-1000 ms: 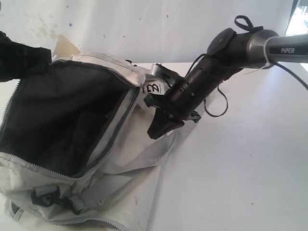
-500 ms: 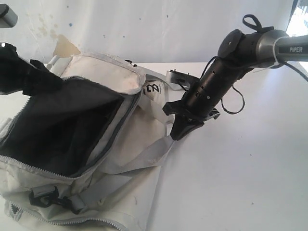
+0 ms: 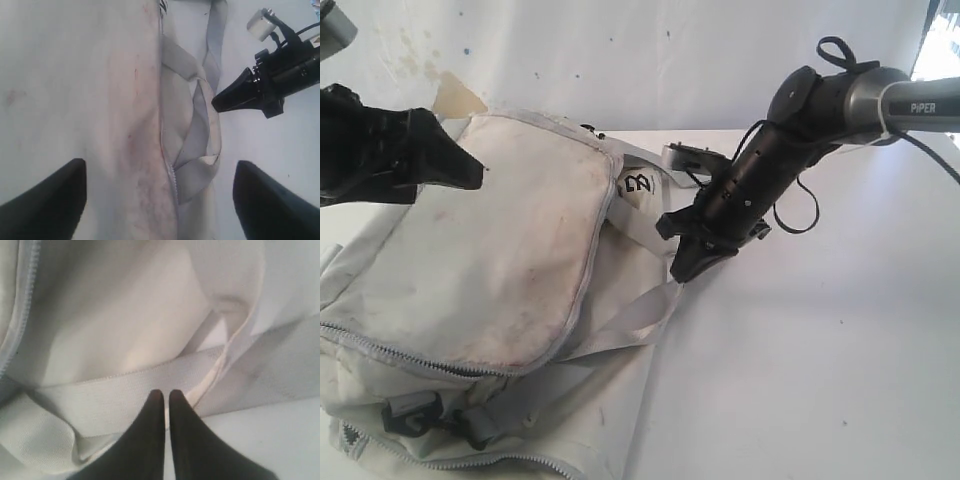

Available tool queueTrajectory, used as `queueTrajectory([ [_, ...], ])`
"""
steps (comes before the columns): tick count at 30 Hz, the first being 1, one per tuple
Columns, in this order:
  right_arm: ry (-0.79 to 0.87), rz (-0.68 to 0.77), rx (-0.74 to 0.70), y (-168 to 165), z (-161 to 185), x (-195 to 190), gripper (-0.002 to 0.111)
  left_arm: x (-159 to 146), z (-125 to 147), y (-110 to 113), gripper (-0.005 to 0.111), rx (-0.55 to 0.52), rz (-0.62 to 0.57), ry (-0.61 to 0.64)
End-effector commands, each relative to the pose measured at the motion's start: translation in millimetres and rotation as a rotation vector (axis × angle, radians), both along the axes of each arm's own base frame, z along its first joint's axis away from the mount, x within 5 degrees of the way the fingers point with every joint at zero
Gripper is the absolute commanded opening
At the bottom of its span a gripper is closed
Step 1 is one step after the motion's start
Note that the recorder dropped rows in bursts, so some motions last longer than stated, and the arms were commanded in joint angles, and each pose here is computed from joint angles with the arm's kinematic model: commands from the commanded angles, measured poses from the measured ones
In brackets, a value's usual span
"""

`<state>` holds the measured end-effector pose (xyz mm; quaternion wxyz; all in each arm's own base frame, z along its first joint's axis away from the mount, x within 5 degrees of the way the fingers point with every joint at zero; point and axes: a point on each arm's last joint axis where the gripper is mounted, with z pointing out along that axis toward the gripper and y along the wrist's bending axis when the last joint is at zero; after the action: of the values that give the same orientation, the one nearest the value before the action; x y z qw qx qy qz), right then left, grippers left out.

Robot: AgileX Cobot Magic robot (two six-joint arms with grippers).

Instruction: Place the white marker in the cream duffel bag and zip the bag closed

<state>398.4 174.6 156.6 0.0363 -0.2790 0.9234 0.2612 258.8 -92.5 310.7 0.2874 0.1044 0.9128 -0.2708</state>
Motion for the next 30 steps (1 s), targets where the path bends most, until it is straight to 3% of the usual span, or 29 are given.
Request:
queueTrajectory([
  [1, -0.087, -0.057, 0.018, -2, 9, 13, 0.004, 7, 7, 11, 0.089, 0.107, 0.108, -0.037],
  [7, -0.195, -0.1, 0.029, -1, 18, 26, 0.029, 21, -5, 22, 0.073, 0.224, 0.194, -0.057],
  [10, -0.303, -0.127, 0.032, -1, 23, 36, 0.051, 30, -18, 21, 0.075, 0.238, 0.194, -0.027],
  [12, -0.312, -0.135, 0.045, 0, 26, 38, 0.057, 36, -29, 21, 0.076, 0.256, 0.188, 0.005],
  [18, -0.322, -0.093, 0.104, 6, 43, 40, 0.042, 52, -43, 31, 0.076, 0.301, 0.209, 0.067],
  [21, -0.38, -0.094, 0.119, 8, 56, 47, 0.043, 55, -43, 43, 0.076, 0.306, 0.238, 0.09],
  [26, -0.57, -0.064, 0.288, 21, 74, 59, 0.062, 55, -43, 44, 0.076, 0.249, 0.265, 0.122],
  [30, -0.635, -0.031, 0.357, 43, 61, 61, 0.063, 61, -62, 43, 0.076, 0.269, 0.249, 0.187],
])
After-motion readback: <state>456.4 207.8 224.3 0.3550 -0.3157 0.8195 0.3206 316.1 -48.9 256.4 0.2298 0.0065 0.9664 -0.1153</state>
